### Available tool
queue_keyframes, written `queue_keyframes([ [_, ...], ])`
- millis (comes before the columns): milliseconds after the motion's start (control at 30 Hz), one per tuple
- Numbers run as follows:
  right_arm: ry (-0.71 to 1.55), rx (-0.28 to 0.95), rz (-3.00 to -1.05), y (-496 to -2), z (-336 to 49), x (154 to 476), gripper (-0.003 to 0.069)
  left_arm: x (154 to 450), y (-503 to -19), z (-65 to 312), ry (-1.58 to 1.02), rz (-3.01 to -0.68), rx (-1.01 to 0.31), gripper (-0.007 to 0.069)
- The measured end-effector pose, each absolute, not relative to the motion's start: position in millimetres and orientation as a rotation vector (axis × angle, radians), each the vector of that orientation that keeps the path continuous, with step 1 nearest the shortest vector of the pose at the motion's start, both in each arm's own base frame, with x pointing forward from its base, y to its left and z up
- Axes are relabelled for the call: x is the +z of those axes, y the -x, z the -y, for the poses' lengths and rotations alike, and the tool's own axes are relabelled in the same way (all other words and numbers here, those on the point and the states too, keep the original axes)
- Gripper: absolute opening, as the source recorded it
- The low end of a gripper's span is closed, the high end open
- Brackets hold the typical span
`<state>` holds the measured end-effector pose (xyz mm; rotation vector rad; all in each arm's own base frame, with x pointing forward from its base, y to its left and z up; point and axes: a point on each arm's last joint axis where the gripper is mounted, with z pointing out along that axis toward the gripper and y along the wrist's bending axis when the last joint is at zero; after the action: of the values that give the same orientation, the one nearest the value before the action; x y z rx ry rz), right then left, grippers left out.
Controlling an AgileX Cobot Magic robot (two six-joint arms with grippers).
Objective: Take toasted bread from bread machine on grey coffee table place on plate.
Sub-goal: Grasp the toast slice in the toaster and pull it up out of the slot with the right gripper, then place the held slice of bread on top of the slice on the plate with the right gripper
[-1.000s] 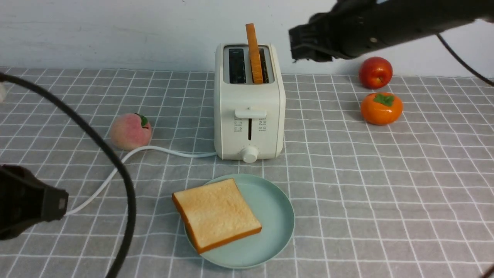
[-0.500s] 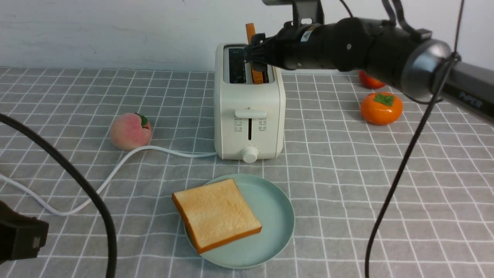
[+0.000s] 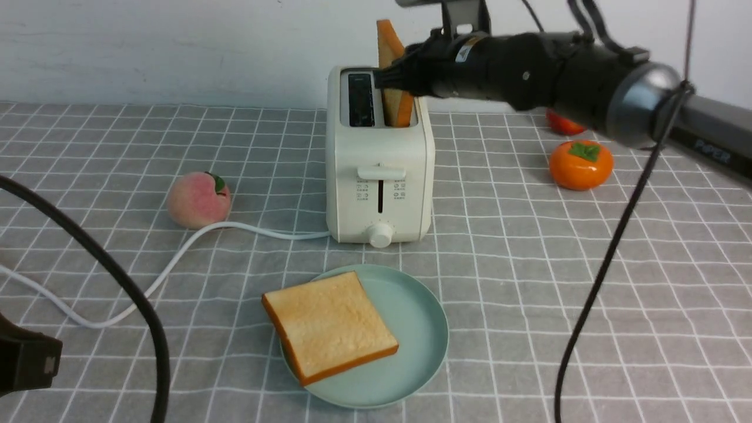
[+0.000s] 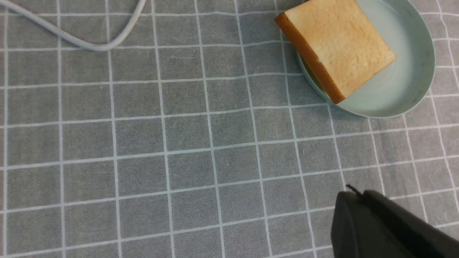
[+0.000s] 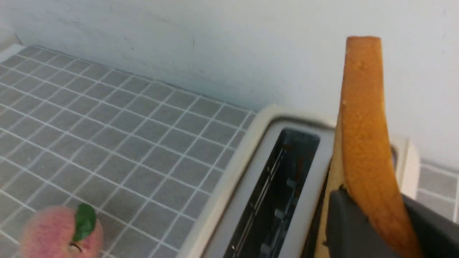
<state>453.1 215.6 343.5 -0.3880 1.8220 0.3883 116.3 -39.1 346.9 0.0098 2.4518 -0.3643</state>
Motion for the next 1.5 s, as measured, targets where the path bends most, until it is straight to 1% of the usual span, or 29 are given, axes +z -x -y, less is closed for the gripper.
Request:
queue_keyframes([
  [100, 0.397, 0.407, -1.756, -415.7, -200.0, 408.7, 0.0108, 346.9, -116.3, 39.1, -0.01, -2.452, -0.363, -0.0014],
  [133, 0.404, 0.419, -1.74, -397.5, -192.7, 432.9, 0.0108, 346.9, -116.3, 39.1, -0.01, -2.452, -0.363, -0.0014],
  [167, 0.417, 0.434, -1.723, -369.6, -181.5, 464.4, 0.0108, 346.9, -116.3, 39.1, -0.01, -2.452, -0.363, -0.0014],
  [233, 0.455, 0.447, -1.746, -330.1, -165.8, 496.2, 0.0108, 346.8, -116.4, 38.8, -0.011, -2.451, -0.359, -0.0014],
  [300, 0.476, 0.451, -1.773, -313.1, -158.6, 505.8, 0.0108, 346.8, -116.4, 38.7, -0.011, -2.451, -0.358, -0.0014],
  [367, 0.512, 0.49, -1.896, -285.6, -144.8, 511.2, 0.0108, 346.8, -116.5, 38.5, -0.011, -2.451, -0.354, -0.0014],
  [467, 0.559, 0.572, -2.092, -272.9, -134.6, 492.7, 0.0108, 346.8, -116.5, 38.5, -0.012, -2.451, -0.353, -0.0014],
  [500, 0.58, 0.613, -2.162, -273.0, -134.9, 478.9, 0.0108, 346.8, -116.5, 38.5, -0.012, -2.451, -0.353, -0.0014],
  [533, 0.584, 0.635, -2.176, -272.7, -135.1, 476.4, 0.0108, 346.8, -116.5, 38.5, -0.012, -2.451, -0.353, -0.0014],
  [567, 0.628, 0.739, -2.257, -275.7, -140.6, 450.6, 0.0108, 346.8, -116.5, 38.2, -0.012, -2.451, -0.349, -0.0014],
  [600, 0.637, 0.803, -2.285, -276.7, -144.3, 438.7, 0.0108, 346.8, -116.5, 38.2, -0.012, -2.451, -0.349, -0.0014],
  [633, 0.655, 0.867, -2.295, -278.2, -148.5, 429.1, 0.0108, 346.8, -116.5, 38.2, -0.012, -2.451, -0.349, -0.0014],
  [667, 0.671, 0.898, -2.314, -279.7, -151.0, 418.5, 0.0108, 346.8, -116.5, 38.2, -0.012, -2.451, -0.349, -0.0014],
  [700, 0.684, 1.03, -2.334, -284.2, -160.7, 391.9, 0.0108, 346.8, -116.5, 38.2, -0.012, -2.451, -0.349, -0.0014],
  [767, 0.655, 1.184, -2.334, -293.1, -170.3, 359.1, 0.0108, 346.7, -116.5, 38.1, -0.013, -2.452, -0.347, -0.0014],
  [800, 0.623, 1.234, -2.321, -297.0, -173.5, 350.9, 0.0108, 346.7, -116.5, 38.1, -0.013, -2.452, -0.347, -0.0014],
  [833, 0.588, 1.28, -2.315, -303.4, -177.1, 335.7, 0.0108, 346.6, -116.4, 38.1, -0.013, -2.453, -0.347, -0.0014],
  [933, 0.432, 1.371, -2.323, -323.1, -185.0, 296.7, 0.0108, 346.2, -116.0, 37.8, -0.015, -2.459, -0.341, -0.0014],
  [1033, 0.3, 1.415, -2.352, -339.2, -189.9, 268.7, 0.0108, 345.7, -115.6, 37.3, -0.017, -2.467, -0.334, -0.0014],
  [1133, 0.23, 1.412, -2.377, -348.1, -191.5, 252.1, 0.0128, 345.3, -115.3, 36.8, -0.018, -2.473, -0.325, -0.0014],
  [1167, 0.193, 1.399, -2.393, -353.0, -192.0, 242.5, 0.0165, 345.0, -115.1, 36.4, -0.019, -2.476, -0.319, -0.0014],
  [1233, 0.168, 1.381, -2.409, -356.7, -192.1, 234.2, 0.0211, 345.0, -115.1, 36.4, -0.019, -2.476, -0.319, -0.0014],
  [1267, 0.157, 1.359, -2.429, -359.6, -192.0, 225.7, 0.0275, 345.0, -115.1, 36.4, -0.021, -2.476, -0.319, -0.0014],
  [1300, 0.159, 1.351, -2.433, -359.9, -191.8, 224.4, 0.0292, 345.0, -115.1, 36.4, -0.022, -2.476, -0.318, -0.0014],
  [1367, 0.168, 1.316, -2.451, -361.6, -189.8, 218.8, 0.035, 345.0, -115.1, 36.4, -0.027, -2.475, -0.316, -0.0014],
  [1400, 0.195, 1.27, -2.468, -363.2, -183.7, 215.9, 0.0426, 344.8, -114.8, 36.3, -0.037, -2.479, -0.312, -0.0014],
  [1433, 0.201, 1.266, -2.471, -363.0, -183.6, 215.6, 0.0426, 344.8, -114.8, 36.3, -0.037, -2.479, -0.312, -0.0014],
  [1467, 0.23, 1.23, -2.481, -365.3, -177.2, 215.4, 0.0472, 344.7, -114.7, 36.3, -0.042, -2.48, -0.31, -0.0014],
  [1500, 0.244, 1.208, -2.482, -367.9, -171.6, 216.7, 0.0494, 344.7, -114.7, 36.3, -0.042, -2.48, -0.31, -0.0014],
])
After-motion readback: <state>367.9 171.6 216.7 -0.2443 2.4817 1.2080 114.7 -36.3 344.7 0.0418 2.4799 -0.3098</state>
